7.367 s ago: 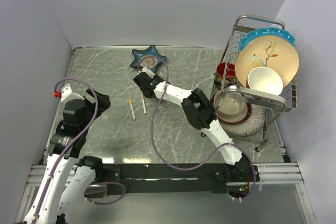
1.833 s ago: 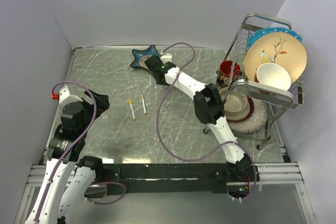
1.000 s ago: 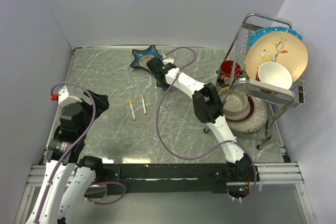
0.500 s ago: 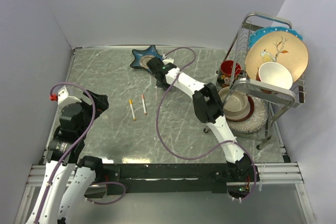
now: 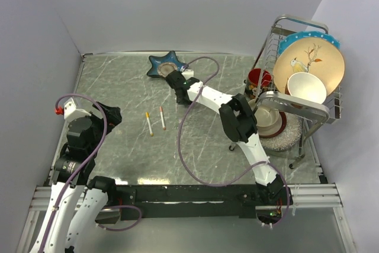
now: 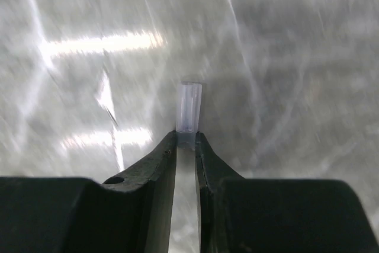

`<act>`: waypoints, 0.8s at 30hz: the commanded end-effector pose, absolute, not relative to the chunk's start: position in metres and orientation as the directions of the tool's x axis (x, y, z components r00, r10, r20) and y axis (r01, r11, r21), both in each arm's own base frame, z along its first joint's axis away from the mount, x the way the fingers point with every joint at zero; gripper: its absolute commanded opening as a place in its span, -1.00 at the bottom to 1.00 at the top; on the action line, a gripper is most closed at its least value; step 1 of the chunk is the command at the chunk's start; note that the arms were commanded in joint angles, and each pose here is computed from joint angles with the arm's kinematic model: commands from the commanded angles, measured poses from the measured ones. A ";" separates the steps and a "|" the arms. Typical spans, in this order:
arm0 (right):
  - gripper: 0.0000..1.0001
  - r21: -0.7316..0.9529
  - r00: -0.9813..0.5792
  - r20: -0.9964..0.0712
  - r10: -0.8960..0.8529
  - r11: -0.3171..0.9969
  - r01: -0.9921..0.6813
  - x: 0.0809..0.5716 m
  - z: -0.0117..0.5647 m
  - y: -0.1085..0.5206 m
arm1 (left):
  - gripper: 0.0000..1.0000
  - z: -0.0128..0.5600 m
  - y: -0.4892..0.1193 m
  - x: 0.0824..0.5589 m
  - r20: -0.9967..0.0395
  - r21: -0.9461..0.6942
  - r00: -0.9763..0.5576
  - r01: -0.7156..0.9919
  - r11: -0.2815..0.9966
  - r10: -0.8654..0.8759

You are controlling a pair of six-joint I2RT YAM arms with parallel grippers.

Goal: Insert the pens into the pen caps

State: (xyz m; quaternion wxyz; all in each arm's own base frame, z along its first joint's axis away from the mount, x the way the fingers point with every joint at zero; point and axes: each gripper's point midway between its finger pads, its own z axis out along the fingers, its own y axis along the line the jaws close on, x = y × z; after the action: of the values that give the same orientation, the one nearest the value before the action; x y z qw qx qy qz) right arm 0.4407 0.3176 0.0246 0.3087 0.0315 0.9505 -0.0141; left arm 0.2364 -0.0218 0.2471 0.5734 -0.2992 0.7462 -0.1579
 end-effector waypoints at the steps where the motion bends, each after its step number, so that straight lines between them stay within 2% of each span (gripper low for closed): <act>1: -0.60 -0.054 -0.813 -0.582 0.008 0.997 0.048 0.403 0.041 0.309 | 0.99 0.256 -0.019 0.238 -0.765 -0.591 -0.124 -0.255 0.765 -0.632; 11: -0.61 -0.059 -0.821 -0.564 -0.090 0.996 -0.068 0.319 0.038 0.320 | 0.99 0.254 -0.010 0.237 -0.751 -0.605 -0.087 -0.307 0.735 -0.654; 17: -0.59 -0.070 -0.842 -0.522 -0.140 0.990 -0.121 0.261 0.021 0.323 | 0.99 0.236 0.011 0.237 -0.730 -0.593 -0.039 -0.460 0.661 -0.682; 24: -0.50 -0.074 -0.852 -0.489 -0.188 0.982 -0.174 0.220 0.007 0.312 | 0.97 0.197 0.020 0.243 -0.638 -0.539 -0.039 -0.691 0.482 -0.769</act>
State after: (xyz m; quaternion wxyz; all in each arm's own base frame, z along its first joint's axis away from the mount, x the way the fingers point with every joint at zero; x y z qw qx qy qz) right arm 0.2430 0.3215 0.0170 0.2775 -0.0967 0.9556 -0.0211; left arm 0.2420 0.0098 0.2028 0.5084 -0.4341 0.7404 -0.0707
